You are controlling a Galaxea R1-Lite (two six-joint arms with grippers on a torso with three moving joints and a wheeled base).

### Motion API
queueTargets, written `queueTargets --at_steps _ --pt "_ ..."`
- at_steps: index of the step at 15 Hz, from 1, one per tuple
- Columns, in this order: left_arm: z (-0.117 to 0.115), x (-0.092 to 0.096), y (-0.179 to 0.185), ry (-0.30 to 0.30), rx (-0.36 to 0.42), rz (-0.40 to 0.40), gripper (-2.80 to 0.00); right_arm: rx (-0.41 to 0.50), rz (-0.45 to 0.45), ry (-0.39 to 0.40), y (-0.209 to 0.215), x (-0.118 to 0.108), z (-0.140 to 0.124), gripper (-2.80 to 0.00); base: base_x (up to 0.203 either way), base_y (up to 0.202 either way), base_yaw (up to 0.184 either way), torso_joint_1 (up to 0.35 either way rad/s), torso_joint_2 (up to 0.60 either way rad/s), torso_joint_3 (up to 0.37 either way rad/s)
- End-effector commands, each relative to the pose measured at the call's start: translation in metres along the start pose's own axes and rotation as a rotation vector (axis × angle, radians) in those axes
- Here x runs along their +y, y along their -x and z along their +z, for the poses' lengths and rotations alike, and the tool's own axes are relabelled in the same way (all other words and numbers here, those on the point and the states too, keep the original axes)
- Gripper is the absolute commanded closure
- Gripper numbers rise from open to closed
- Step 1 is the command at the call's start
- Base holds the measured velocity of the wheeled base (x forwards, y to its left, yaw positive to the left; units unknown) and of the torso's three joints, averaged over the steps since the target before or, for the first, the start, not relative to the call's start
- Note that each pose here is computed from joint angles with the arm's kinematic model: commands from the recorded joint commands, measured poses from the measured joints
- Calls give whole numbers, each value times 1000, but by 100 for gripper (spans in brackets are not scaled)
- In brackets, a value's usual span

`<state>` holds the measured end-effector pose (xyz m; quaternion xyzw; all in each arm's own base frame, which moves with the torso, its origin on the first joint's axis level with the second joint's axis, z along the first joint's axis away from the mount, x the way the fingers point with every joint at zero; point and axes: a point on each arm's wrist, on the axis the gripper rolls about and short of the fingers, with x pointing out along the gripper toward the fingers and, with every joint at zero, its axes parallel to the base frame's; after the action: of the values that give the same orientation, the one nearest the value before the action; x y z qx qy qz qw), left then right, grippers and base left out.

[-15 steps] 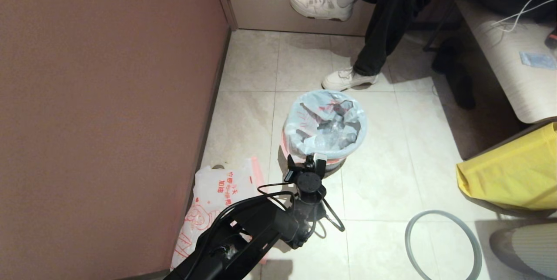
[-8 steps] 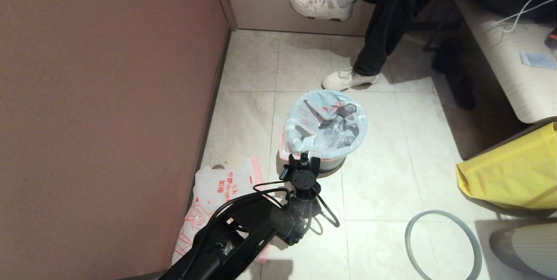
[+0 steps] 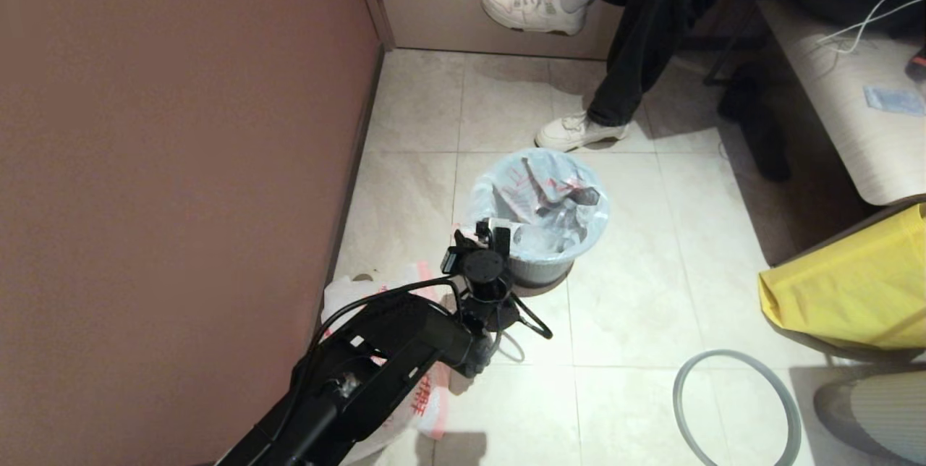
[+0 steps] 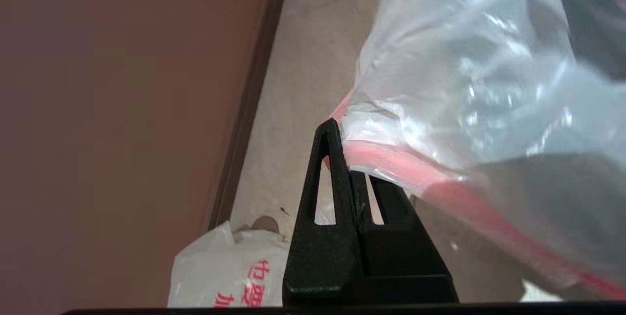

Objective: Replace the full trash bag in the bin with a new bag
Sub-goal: Place the trash bag on the floor

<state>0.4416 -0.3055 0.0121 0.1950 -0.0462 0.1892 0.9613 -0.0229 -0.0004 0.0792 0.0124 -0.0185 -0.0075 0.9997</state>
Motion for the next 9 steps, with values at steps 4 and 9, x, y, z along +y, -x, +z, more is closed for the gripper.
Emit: queueTargets --at_steps 4,9 --pt "34 20 -12 69 -24 58 0 -1 0 0 0 0 0 0 0 0 0 0 0 0" --pt "63 32 -13 133 -57 77 0 0 0 0 0 0 0 0 0 0 0 0 0 0"
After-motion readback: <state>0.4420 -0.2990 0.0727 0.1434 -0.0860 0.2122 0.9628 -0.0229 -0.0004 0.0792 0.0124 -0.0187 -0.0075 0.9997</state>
